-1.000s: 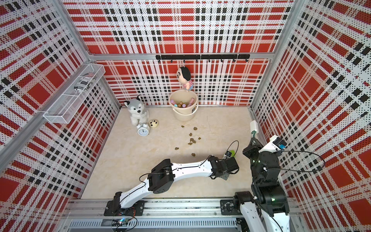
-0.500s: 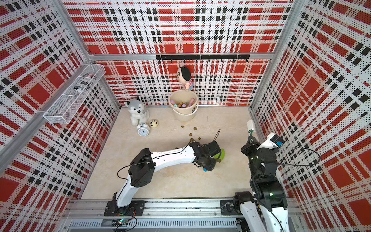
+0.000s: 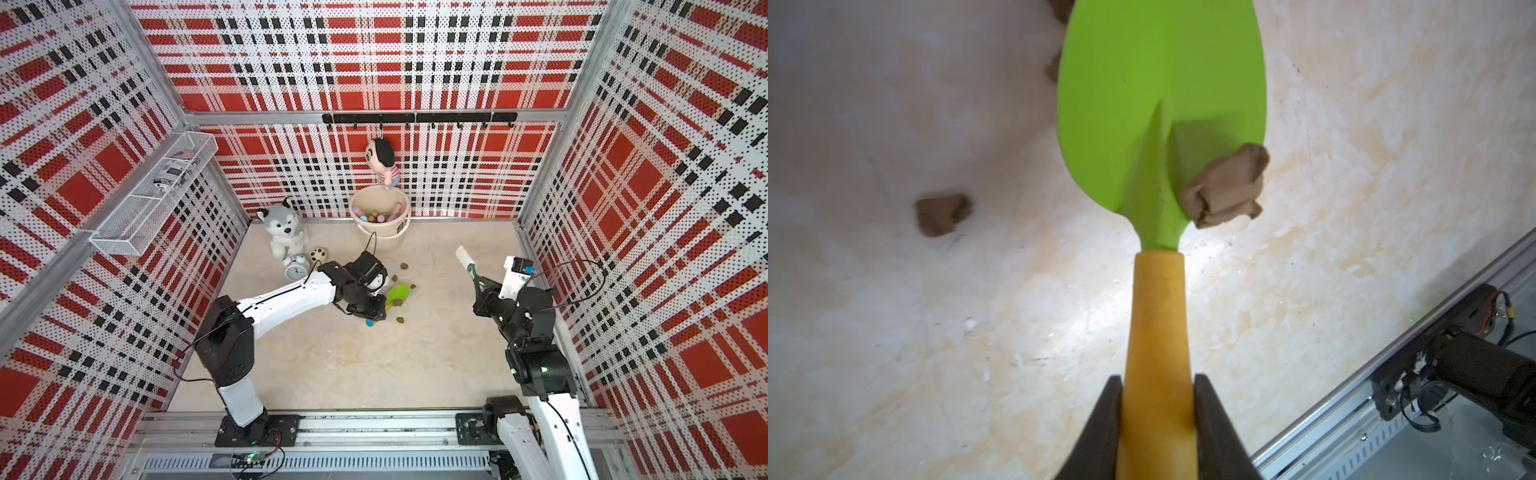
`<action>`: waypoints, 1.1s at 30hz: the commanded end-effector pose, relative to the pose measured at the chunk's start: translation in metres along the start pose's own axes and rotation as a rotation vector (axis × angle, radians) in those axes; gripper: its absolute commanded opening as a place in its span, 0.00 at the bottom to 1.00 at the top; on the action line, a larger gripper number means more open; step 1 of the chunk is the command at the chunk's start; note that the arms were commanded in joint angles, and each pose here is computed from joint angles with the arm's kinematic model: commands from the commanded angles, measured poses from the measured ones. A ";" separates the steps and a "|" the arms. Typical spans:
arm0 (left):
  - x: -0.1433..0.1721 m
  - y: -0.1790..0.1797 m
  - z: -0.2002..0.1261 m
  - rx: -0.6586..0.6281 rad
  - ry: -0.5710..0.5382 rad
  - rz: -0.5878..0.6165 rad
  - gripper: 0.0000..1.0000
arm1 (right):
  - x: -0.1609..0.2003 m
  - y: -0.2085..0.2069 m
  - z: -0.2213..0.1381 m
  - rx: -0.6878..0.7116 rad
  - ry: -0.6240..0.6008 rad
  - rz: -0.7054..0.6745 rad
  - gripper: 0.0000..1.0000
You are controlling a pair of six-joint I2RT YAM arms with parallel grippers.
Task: Brush the soil off the hand trowel and place it into the bucket
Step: Brush off the soil from the hand trowel.
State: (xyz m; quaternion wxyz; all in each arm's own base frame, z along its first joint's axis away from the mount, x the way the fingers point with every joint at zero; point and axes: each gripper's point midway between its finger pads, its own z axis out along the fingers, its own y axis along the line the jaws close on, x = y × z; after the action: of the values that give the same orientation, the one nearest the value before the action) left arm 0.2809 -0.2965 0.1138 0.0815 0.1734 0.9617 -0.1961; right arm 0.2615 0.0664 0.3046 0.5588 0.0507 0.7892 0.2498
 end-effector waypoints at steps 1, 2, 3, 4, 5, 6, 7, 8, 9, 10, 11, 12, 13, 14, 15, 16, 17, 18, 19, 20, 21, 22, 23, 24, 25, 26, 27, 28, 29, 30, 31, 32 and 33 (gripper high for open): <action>-0.003 0.012 -0.025 0.029 -0.039 0.020 0.00 | 0.003 0.051 0.001 -0.315 0.027 -0.082 0.00; -0.002 0.017 -0.030 0.028 -0.044 0.014 0.00 | 0.008 0.058 0.002 -0.369 0.048 -0.075 0.00; -0.002 0.021 -0.034 0.028 -0.048 0.006 0.00 | 0.012 0.065 0.004 -0.420 0.069 -0.060 0.00; -0.001 0.026 -0.038 0.029 -0.052 -0.002 0.00 | 0.015 0.070 0.005 -0.460 0.083 -0.051 0.00; 0.000 0.029 -0.040 0.029 -0.054 -0.011 0.00 | 0.017 0.075 0.006 -0.494 0.091 -0.043 0.00; 0.001 0.033 -0.042 0.026 -0.054 -0.020 0.00 | 0.020 0.080 0.008 -0.524 0.101 -0.033 0.00; 0.002 0.037 -0.043 0.023 -0.054 -0.025 0.00 | 0.024 0.086 0.010 -0.551 0.112 -0.026 0.00; 0.003 0.039 -0.044 0.021 -0.054 -0.027 0.00 | 0.028 0.092 0.012 -0.572 0.124 -0.029 0.00; 0.004 0.042 -0.045 0.016 -0.053 -0.030 0.00 | 0.035 0.098 0.016 -0.592 0.147 -0.030 0.00; 0.005 0.043 -0.046 0.013 -0.056 -0.032 0.00 | 0.043 0.104 0.020 -0.602 0.181 -0.026 0.00; 0.006 0.044 -0.046 0.011 -0.056 -0.034 0.00 | 0.049 0.108 0.025 -0.602 0.205 -0.028 0.00; 0.006 0.044 -0.048 0.013 -0.059 -0.034 0.00 | 0.058 0.110 0.031 -0.598 0.234 -0.030 0.00; 0.007 0.043 -0.049 0.015 -0.061 -0.035 0.00 | 0.064 0.112 0.036 -0.591 0.253 -0.033 0.00; 0.007 0.043 -0.050 0.017 -0.064 -0.035 0.00 | 0.071 0.112 0.042 -0.580 0.266 -0.033 0.00; 0.007 0.042 -0.052 0.019 -0.068 -0.035 0.00 | 0.076 0.114 0.047 -0.577 0.277 -0.030 0.00; 0.007 0.043 -0.052 0.018 -0.067 -0.037 0.00 | 0.080 0.115 0.051 -0.574 0.282 -0.024 0.00; 0.007 0.042 -0.052 0.020 -0.067 -0.037 0.00 | 0.083 0.117 0.056 -0.578 0.285 -0.022 0.00; 0.008 0.041 -0.053 0.020 -0.069 -0.039 0.00 | 0.087 0.120 0.060 -0.582 0.299 0.018 0.00; 0.008 0.041 -0.053 0.020 -0.070 -0.042 0.00 | 0.090 0.122 0.064 -0.590 0.307 0.031 0.00; 0.008 0.041 -0.054 0.022 -0.074 -0.045 0.00 | 0.096 0.125 0.068 -0.598 0.321 0.035 0.00; 0.008 0.041 -0.054 0.023 -0.078 -0.046 0.00 | 0.102 0.127 0.073 -0.596 0.335 0.034 0.00; 0.008 0.041 -0.054 0.024 -0.077 -0.048 0.00 | 0.106 0.128 0.076 -0.586 0.345 0.028 0.00; 0.009 0.040 -0.055 0.025 -0.078 -0.045 0.00 | 0.110 0.128 0.080 -0.575 0.352 0.021 0.00; 0.009 0.040 -0.056 0.026 -0.080 -0.047 0.00 | 0.112 0.129 0.083 -0.568 0.355 0.015 0.00; 0.010 0.040 -0.056 0.026 -0.078 -0.048 0.00 | 0.115 0.129 0.086 -0.565 0.360 0.013 0.00; 0.011 0.040 -0.056 0.028 -0.079 -0.047 0.00 | 0.118 0.128 0.089 -0.560 0.367 0.014 0.00; 0.010 0.039 -0.057 0.029 -0.083 -0.047 0.00 | 0.119 0.128 0.091 -0.558 0.371 0.014 0.00; 0.011 0.039 -0.057 0.029 -0.082 -0.049 0.00 | 0.121 0.128 0.092 -0.556 0.378 0.015 0.00; 0.011 0.039 -0.058 0.029 -0.083 -0.048 0.00 | 0.124 0.127 0.094 -0.551 0.385 0.017 0.00; 0.011 0.040 -0.059 0.026 -0.086 -0.050 0.00 | 0.125 0.126 0.096 -0.544 0.389 0.018 0.00; 0.011 0.040 -0.059 0.026 -0.089 -0.049 0.00 | 0.127 0.124 0.096 -0.535 0.393 0.019 0.00; 0.012 0.040 -0.059 0.025 -0.088 -0.050 0.00 | 0.128 0.121 0.098 -0.521 0.392 0.018 0.00; 0.012 0.040 -0.060 0.024 -0.090 -0.052 0.00 | 0.129 0.118 0.099 -0.504 0.389 0.016 0.00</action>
State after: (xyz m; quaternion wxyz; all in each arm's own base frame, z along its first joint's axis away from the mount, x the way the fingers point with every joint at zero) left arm 0.2804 -0.2342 0.1395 0.1011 0.1392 0.9635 -0.2050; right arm 0.2723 0.2497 0.2140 0.3631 -0.1357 0.8025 0.4537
